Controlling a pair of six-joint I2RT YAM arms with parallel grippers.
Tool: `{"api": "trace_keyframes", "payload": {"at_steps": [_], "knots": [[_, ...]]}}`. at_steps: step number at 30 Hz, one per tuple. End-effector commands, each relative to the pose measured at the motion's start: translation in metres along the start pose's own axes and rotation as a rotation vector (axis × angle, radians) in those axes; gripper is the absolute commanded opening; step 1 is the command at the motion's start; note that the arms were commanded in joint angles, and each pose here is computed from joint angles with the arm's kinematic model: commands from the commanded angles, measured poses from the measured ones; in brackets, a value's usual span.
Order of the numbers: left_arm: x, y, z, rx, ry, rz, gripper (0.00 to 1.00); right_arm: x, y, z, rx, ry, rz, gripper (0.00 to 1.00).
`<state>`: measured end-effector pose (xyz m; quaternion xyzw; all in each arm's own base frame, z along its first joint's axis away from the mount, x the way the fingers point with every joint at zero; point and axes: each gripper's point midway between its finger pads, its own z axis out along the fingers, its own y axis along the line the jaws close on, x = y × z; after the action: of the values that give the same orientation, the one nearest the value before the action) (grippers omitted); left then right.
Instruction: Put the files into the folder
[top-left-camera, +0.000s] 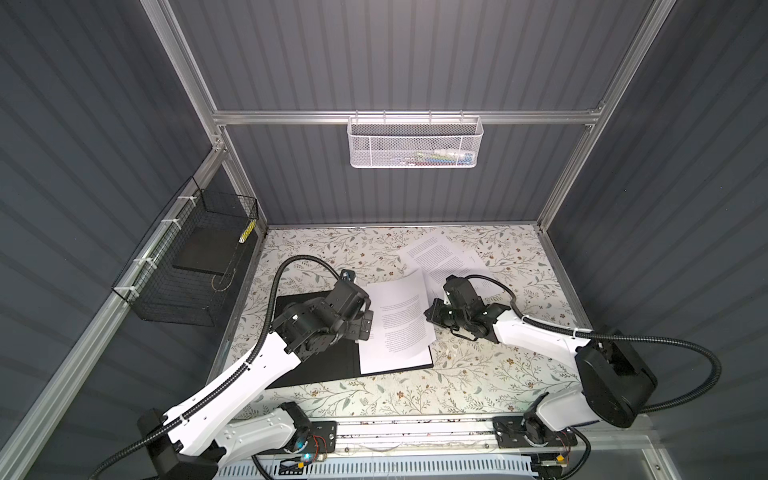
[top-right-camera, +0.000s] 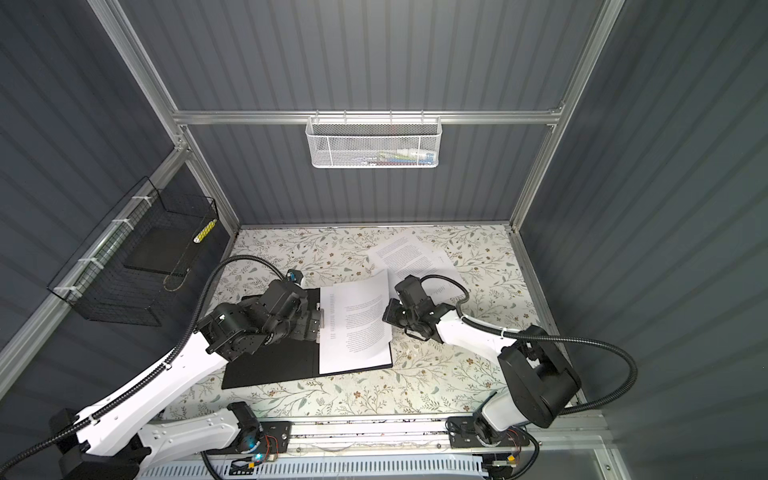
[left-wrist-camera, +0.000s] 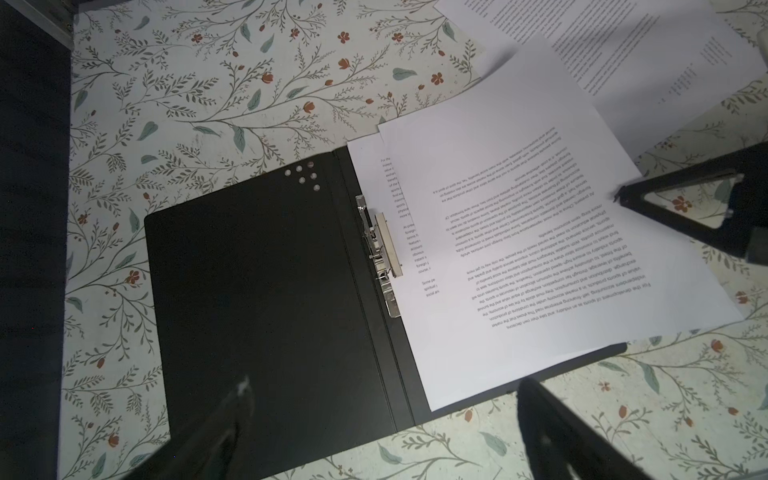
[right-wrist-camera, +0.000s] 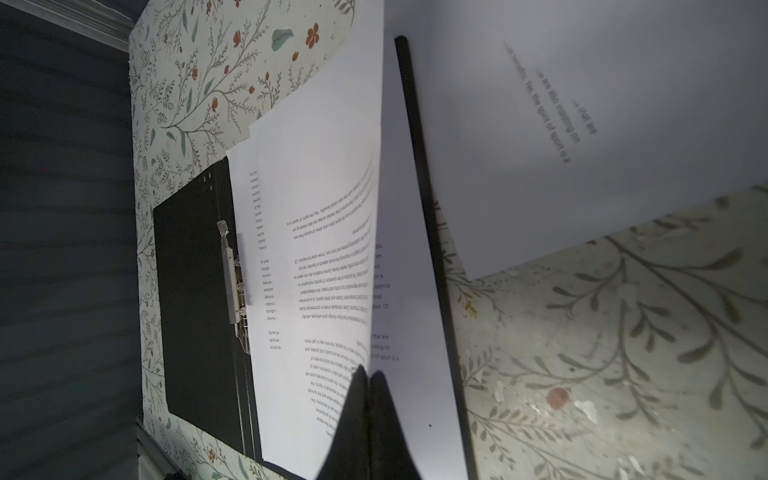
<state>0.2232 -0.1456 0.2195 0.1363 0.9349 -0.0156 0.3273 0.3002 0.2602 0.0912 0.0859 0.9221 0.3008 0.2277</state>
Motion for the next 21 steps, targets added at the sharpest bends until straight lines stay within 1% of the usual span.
{"api": "trace_keyframes", "payload": {"at_steps": [1,5,11,21], "knots": [[0.009,-0.002,-0.001,0.043,-0.006,0.058,1.0,-0.002,0.006,0.006,0.001,-0.003,0.008,0.0],[0.015,0.002,0.002,0.039,-0.024,0.058,1.0,0.004,0.008,0.01,0.011,0.011,0.007,0.0],[0.024,0.002,0.014,0.015,0.009,0.07,1.0,0.008,0.009,0.013,0.014,0.011,0.034,0.0],[0.031,-0.006,0.029,0.037,0.027,0.09,1.0,0.017,0.013,0.022,0.01,0.021,0.071,0.0]]}}
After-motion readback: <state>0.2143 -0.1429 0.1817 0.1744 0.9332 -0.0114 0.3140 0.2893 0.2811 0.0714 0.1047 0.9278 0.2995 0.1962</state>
